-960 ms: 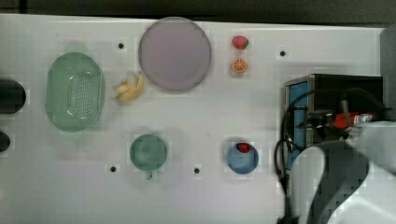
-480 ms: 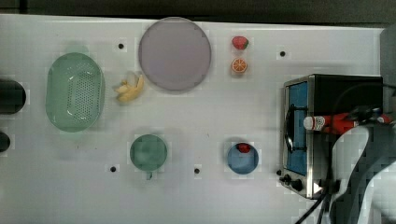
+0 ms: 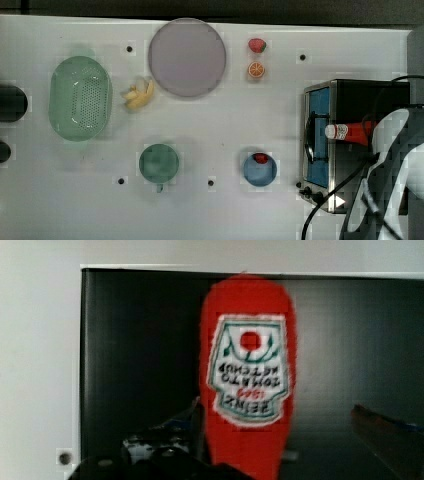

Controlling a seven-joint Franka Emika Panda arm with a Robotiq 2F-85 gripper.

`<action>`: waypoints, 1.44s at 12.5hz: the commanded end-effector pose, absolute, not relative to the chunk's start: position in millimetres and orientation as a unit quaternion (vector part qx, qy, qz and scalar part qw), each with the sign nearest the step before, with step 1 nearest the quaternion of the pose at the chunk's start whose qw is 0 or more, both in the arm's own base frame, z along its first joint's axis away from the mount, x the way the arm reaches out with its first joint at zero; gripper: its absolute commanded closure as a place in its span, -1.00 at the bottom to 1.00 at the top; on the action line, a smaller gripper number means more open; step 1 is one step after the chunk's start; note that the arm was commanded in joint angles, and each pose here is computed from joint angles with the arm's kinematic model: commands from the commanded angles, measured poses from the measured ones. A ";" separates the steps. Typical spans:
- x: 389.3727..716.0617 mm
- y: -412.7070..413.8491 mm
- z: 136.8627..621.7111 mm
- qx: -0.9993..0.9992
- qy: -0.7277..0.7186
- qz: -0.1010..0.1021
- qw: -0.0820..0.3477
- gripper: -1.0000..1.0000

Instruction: Pick Ketchup from oven and place it on table.

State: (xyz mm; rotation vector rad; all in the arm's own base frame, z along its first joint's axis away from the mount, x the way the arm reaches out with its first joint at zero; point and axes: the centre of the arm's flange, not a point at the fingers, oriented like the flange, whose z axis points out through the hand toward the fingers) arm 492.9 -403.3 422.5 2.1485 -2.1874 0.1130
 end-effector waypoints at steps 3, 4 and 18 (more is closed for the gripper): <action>499.3 -422.1 382.6 0.693 -0.718 0.044 0.040 -1.00; 499.5 -422.5 375.2 0.691 -0.721 0.039 0.040 -1.00; 524.5 -412.3 436.2 0.721 -0.687 0.085 0.027 -0.24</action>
